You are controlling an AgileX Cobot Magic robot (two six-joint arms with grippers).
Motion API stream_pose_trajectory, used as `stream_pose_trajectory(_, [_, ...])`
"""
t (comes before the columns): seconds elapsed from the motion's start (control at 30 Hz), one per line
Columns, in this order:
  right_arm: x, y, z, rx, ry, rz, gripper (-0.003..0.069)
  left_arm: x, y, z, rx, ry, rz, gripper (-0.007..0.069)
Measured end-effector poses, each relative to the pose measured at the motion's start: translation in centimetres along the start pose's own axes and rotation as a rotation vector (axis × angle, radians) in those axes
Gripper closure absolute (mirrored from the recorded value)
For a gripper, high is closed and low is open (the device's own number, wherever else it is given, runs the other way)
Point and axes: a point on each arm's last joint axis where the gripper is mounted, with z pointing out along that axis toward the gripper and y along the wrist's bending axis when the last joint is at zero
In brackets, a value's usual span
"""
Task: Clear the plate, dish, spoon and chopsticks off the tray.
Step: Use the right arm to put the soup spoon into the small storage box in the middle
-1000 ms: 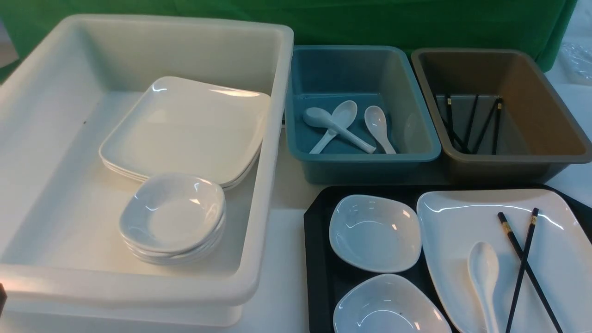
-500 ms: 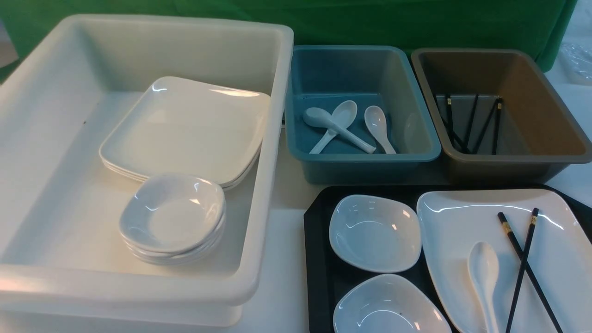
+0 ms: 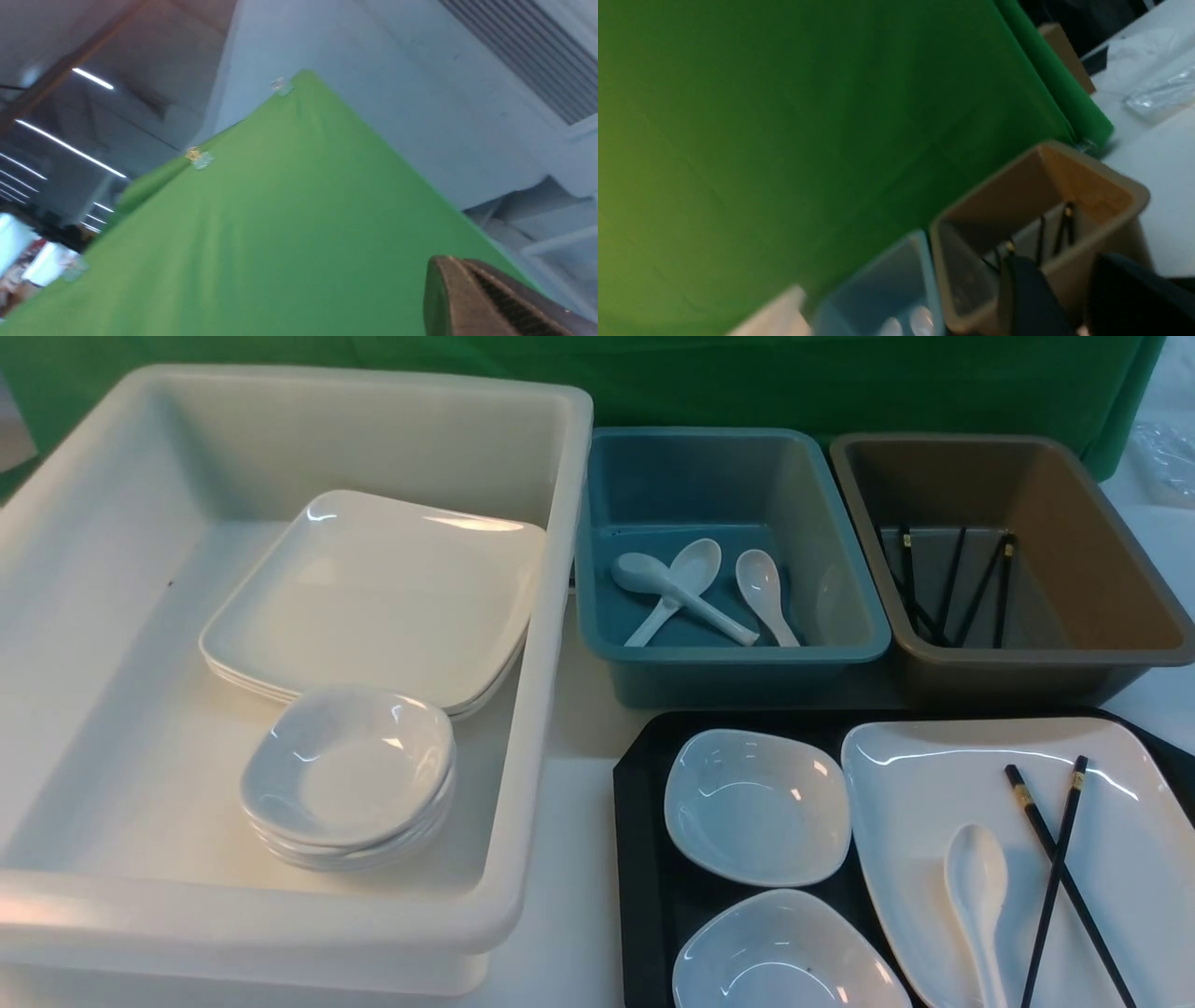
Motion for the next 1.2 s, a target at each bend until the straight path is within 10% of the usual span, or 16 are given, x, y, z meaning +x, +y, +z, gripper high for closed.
stream_pose_trajectory(0.33, [-1.5, 0.8, -0.1, -0.059, -0.141, -0.01, 0.0421, -0.8, -6.3, 8.6, -0.123, 0.581, 0.231, 0.0622])
stream_pose_trajectory(0.63, [-7.5, 8.6, 2.3, 0.012, 0.37, -0.372, 0.0605, 7.9, -2.9, 11.2, -0.251, 1.549, 0.363, 0.0622])
stream_pose_trajectory(0.87, [-8.9, 11.1, 7.7, 0.096, 0.883, -0.506, 0.0631, 11.8, -0.2, 11.5, -0.271, 1.803, 0.319, 0.0622])
stream_pose_trajectory(1.2, [-4.8, 8.3, 16.5, 0.219, 1.322, -0.476, 0.0562, 16.2, -6.5, 11.0, 0.118, 1.909, 0.377, 0.0624])
